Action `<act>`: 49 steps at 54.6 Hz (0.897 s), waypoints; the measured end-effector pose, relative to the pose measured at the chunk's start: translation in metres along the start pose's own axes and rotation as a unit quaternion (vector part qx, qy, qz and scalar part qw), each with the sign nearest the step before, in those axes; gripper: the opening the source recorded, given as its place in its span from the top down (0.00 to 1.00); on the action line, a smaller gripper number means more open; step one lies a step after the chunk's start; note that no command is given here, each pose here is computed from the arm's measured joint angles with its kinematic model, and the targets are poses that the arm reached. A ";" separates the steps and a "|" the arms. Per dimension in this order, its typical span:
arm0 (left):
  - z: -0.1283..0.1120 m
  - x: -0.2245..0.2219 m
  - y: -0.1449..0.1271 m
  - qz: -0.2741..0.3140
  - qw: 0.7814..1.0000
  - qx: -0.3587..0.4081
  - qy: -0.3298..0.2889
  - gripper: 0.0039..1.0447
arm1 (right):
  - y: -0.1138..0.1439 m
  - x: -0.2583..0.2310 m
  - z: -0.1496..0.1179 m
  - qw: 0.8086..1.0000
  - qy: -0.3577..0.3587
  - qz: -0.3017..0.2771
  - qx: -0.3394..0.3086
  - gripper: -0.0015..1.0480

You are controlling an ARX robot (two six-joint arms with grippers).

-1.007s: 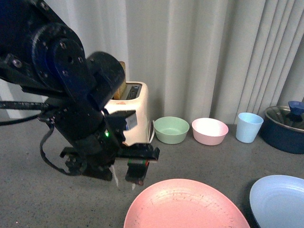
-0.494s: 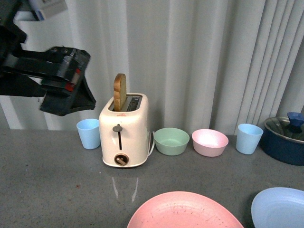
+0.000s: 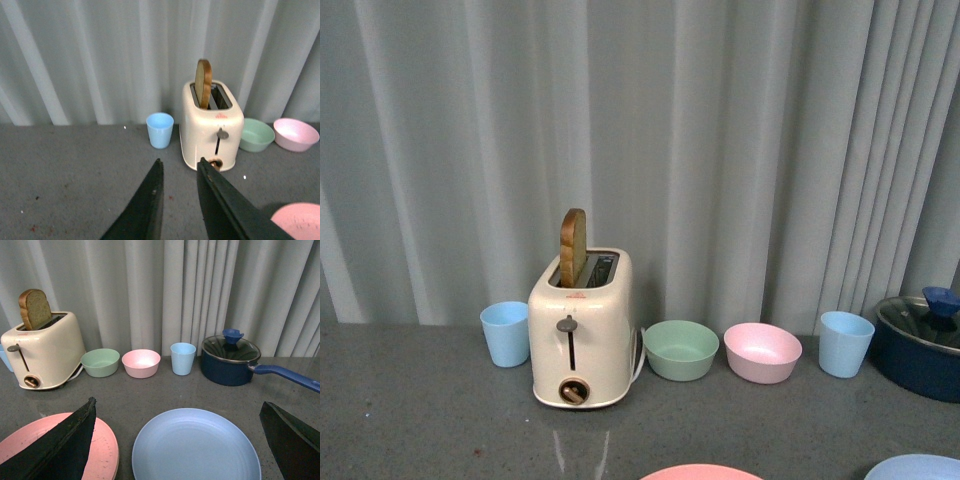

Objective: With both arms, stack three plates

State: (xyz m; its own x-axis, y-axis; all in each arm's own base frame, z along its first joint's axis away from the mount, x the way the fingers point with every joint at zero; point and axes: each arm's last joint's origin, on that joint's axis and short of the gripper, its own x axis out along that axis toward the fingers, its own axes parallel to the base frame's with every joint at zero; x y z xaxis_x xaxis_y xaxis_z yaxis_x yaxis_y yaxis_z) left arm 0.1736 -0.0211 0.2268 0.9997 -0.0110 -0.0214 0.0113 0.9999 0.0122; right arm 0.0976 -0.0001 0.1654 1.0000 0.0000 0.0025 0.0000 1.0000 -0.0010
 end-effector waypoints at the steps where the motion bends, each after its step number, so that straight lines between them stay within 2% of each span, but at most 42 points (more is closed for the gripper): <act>1: -0.003 -0.002 0.001 0.000 1.000 0.000 0.001 0.90 | 0.000 0.000 0.000 1.000 0.000 0.000 0.000 0.07; 3: -0.007 -0.005 0.002 0.001 1.000 -0.001 0.000 0.97 | 0.000 0.000 0.000 1.000 0.000 0.000 0.000 0.07; 25: -0.039 -0.036 0.020 0.006 1.000 -0.006 -0.009 0.97 | 0.000 0.000 0.000 1.000 0.000 0.000 0.000 0.07; 49: -0.053 -0.051 0.020 0.005 1.000 -0.006 -0.009 0.97 | 0.000 0.000 0.000 1.000 0.000 0.000 0.000 0.07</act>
State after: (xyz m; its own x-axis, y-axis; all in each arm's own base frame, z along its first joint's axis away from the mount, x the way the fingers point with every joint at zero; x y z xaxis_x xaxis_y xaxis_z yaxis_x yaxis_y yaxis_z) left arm 0.1213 -0.0002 0.1756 1.0000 -0.0004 -0.0032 0.0004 1.0000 -0.0006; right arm 0.0976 -0.0001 0.1654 1.0000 0.0000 0.0025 0.0000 1.0000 -0.0010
